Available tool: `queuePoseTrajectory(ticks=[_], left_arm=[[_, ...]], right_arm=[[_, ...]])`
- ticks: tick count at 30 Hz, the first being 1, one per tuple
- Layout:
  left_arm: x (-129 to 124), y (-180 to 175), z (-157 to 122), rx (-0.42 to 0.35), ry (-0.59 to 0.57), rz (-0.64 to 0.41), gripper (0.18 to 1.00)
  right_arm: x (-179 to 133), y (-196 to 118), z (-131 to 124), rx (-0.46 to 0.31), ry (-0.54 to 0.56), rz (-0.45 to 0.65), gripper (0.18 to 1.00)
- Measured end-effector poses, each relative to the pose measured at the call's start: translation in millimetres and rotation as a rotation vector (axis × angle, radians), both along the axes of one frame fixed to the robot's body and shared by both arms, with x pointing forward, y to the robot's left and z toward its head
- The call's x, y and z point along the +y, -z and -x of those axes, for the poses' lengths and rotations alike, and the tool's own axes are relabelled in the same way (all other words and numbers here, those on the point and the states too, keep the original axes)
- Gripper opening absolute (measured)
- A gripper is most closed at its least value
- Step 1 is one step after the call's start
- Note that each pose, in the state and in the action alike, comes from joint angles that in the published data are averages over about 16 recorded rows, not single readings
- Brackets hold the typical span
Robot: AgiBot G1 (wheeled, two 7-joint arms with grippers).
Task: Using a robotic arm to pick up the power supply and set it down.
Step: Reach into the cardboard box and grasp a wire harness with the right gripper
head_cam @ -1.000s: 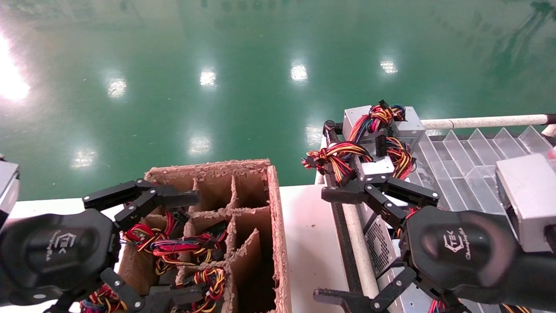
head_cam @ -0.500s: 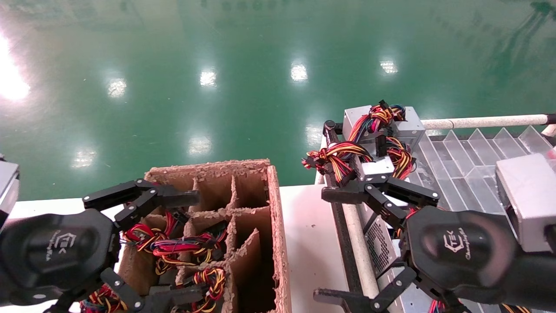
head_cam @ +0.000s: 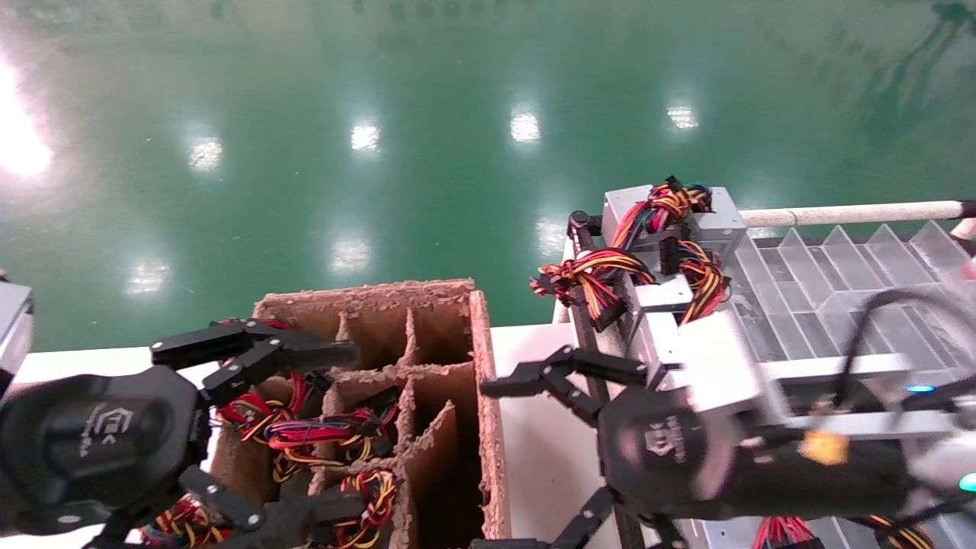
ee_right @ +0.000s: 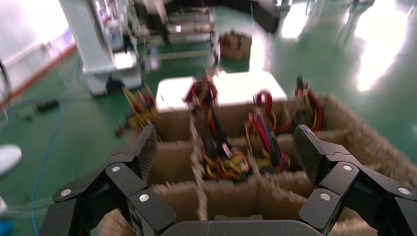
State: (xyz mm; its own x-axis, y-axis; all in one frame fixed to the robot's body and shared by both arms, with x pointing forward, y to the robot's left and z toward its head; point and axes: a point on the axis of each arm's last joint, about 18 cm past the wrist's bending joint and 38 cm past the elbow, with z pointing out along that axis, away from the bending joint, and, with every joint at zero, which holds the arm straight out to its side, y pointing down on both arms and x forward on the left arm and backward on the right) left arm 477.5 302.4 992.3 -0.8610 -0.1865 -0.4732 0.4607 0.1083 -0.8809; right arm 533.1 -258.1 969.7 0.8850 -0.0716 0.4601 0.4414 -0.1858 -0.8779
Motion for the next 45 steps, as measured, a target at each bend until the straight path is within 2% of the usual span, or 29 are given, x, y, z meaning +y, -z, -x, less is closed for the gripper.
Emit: queuePoseTrajectory(ticks=[10, 18, 26, 32, 38, 45], left_arm=[[0.0, 0.0, 0.0, 0.000, 0.000, 0.000, 0.757], [0.0, 0.0, 0.0, 0.000, 0.000, 0.000, 0.563], [0.0, 0.0, 0.0, 0.000, 0.000, 0.000, 0.380], [0.0, 0.0, 0.0, 0.000, 0.000, 0.000, 0.287], [0.0, 0.0, 0.0, 0.000, 0.000, 0.000, 0.226], [0.0, 0.0, 0.0, 0.000, 0.000, 0.000, 0.198]], right_arm=[[36.5, 21.7, -46.5, -0.019, -0.023, 0.068, 1.000], [63.5, 34.6, -72.8, -0.032, -0.032, 0.109, 1.000], [85.8, 44.7, -88.3, -0.039, -0.041, 0.137, 1.000], [99.4, 51.2, -96.3, -0.041, -0.045, 0.154, 1.000], [108.8, 57.2, -102.8, -0.043, -0.043, 0.174, 1.000], [115.6, 63.8, -108.5, -0.046, -0.037, 0.203, 0.998]])
